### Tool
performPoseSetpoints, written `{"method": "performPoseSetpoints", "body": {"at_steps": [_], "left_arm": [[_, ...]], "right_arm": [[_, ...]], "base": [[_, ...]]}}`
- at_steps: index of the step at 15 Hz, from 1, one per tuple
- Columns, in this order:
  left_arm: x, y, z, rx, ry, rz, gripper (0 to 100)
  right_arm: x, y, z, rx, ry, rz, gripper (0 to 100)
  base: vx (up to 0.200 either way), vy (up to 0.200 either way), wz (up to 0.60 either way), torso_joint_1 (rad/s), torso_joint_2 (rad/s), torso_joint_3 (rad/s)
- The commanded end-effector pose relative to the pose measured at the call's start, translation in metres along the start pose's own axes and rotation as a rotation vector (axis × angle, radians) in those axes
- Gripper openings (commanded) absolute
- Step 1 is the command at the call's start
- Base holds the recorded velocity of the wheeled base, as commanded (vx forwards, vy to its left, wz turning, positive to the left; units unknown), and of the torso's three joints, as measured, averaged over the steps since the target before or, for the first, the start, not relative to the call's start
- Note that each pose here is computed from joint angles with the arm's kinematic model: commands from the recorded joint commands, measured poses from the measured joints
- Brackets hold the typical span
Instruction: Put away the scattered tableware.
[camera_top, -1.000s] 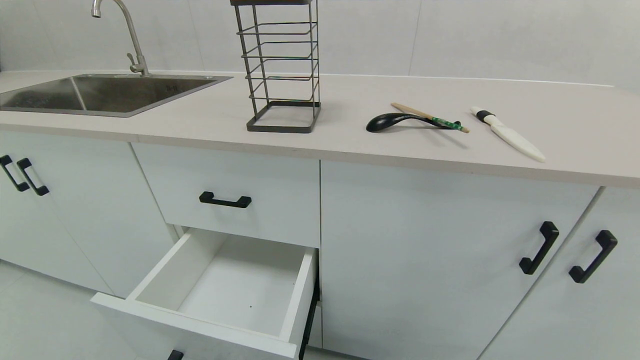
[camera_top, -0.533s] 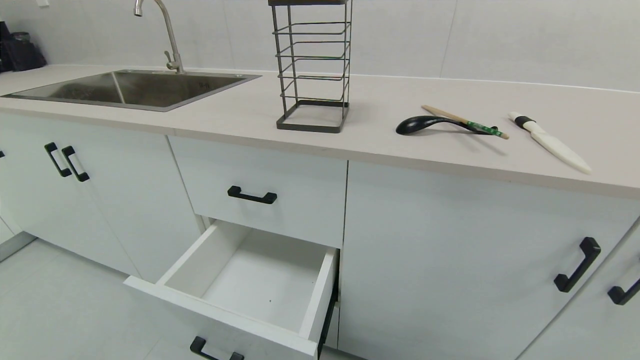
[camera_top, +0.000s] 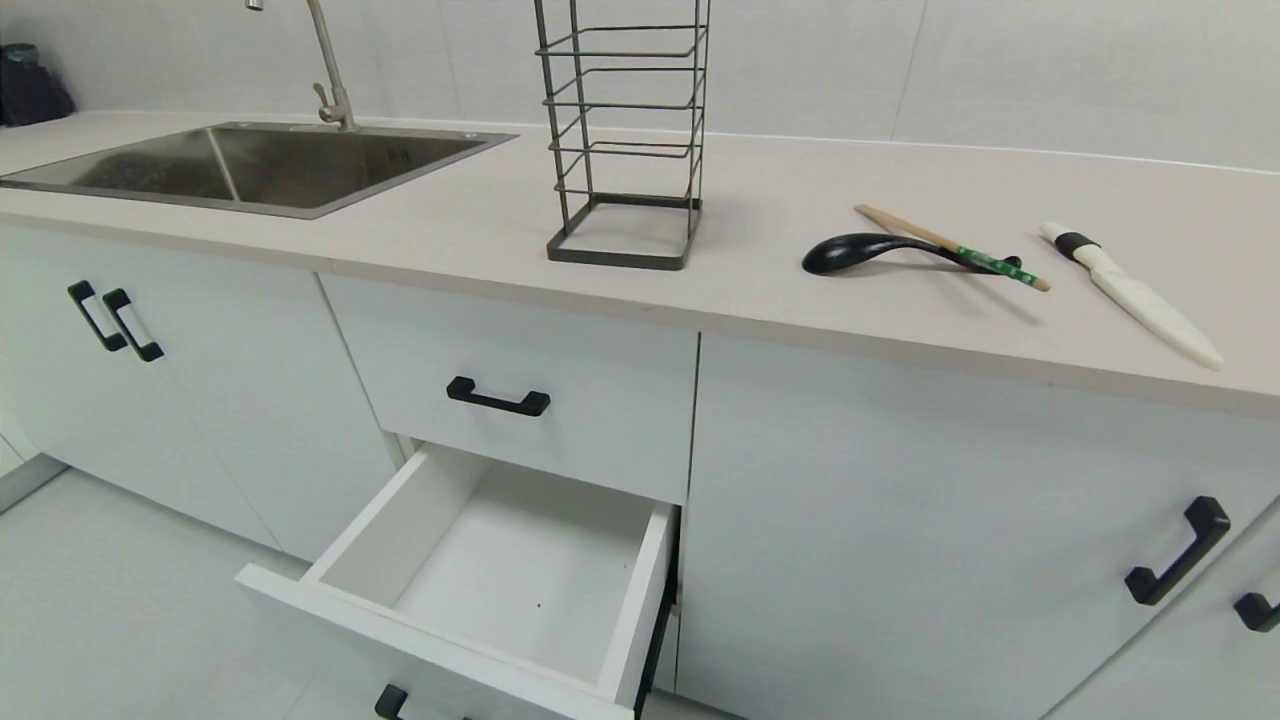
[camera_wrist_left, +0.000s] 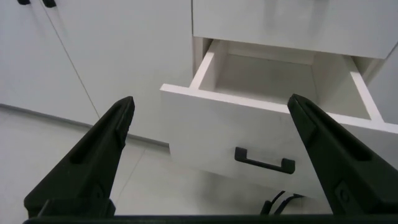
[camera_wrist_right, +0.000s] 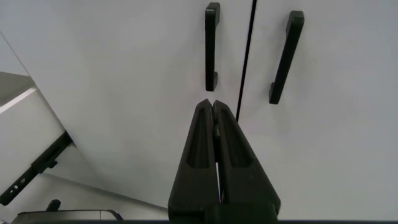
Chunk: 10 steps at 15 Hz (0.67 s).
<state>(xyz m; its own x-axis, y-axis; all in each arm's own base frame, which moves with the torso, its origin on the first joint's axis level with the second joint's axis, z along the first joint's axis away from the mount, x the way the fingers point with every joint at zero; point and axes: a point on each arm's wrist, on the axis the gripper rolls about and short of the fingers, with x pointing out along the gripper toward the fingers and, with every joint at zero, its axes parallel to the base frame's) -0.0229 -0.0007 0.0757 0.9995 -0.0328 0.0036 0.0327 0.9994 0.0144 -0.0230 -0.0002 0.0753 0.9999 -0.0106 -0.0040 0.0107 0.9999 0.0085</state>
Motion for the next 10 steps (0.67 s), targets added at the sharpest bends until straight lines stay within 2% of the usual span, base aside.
{"method": "performPoseSetpoints", "body": {"at_steps": [1,3,6,10], "left_arm": [[0.0001,0.0000,0.0001,0.000,0.001,0.001,100],[0.0001,0.0000,0.0001,0.000,0.001,0.001,100],[0.0001,0.0000,0.0001,0.000,0.001,0.001,100],[0.0001,0.0000,0.0001,0.001,0.001,-0.001,100]], "right_arm": [[0.0001,0.0000,0.0000,0.001,0.001,0.000,0],[0.0001,0.0000,-0.0001,-0.001,0.002,0.000,0],[0.0001,0.0000,-0.0001,0.001,0.002,0.000,0],[0.0001,0.0000,0.0000,-0.002,0.001,0.000,0]], "base": [[0.000,0.000,0.00,0.144,-0.05,-0.095],[0.000,0.000,0.00,0.219,-0.30,-0.161],[0.000,0.000,0.00,0.185,-0.64,-0.204],[0.000,0.000,0.00,0.046,-0.13,-0.040]]}}
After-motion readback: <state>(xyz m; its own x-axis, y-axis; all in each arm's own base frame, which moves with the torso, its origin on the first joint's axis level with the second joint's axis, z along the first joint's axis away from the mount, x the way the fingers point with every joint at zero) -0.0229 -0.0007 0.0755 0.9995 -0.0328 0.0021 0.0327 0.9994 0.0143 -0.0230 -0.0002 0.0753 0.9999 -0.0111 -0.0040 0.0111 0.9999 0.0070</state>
